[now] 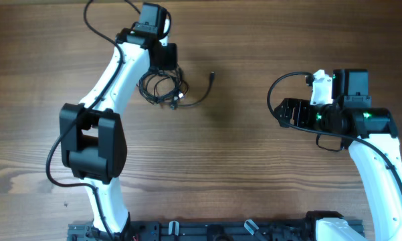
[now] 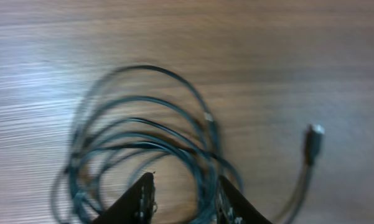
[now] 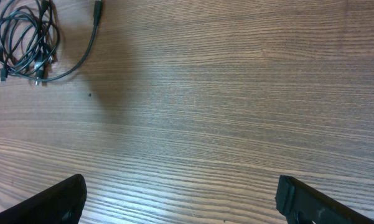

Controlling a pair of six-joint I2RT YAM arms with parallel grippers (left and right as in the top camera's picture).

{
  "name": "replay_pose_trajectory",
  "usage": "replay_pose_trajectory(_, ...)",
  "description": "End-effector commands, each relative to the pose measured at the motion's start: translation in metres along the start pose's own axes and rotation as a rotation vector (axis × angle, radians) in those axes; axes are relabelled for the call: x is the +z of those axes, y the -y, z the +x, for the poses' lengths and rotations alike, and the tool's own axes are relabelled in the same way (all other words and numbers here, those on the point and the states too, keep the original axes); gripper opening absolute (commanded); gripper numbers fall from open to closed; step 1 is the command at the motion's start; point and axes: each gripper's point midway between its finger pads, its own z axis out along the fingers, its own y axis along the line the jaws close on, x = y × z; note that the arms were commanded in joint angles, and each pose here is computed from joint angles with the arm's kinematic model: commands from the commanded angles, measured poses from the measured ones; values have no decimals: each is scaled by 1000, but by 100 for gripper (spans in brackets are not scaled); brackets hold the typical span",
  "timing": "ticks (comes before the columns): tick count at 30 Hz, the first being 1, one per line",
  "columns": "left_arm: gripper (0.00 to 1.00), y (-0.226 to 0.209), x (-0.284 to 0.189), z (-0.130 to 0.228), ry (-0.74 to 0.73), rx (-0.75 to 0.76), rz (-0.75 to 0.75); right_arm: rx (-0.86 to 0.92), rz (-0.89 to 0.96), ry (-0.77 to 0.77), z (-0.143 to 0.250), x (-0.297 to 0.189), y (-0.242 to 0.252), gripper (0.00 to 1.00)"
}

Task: Untangle cables

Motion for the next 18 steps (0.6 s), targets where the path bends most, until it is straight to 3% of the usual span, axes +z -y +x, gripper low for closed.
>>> replay_pose_trajectory(1,29,32,19,27,-79,99,84,-11,5,43,-10,-10,-3,100)
replay_pose_trajectory(6,24,40,46,53,-151,131,71,-11,5,41,-9,-10,-3,100)
replay_pose_trajectory(10,23,24,49,53,-148,134,-30,-10,5,42,-9,-10,-3,100)
replay_pose_trajectory(18,23,15,59,64,-191,141,-71,-10,5,42,-9,-10,-3,100)
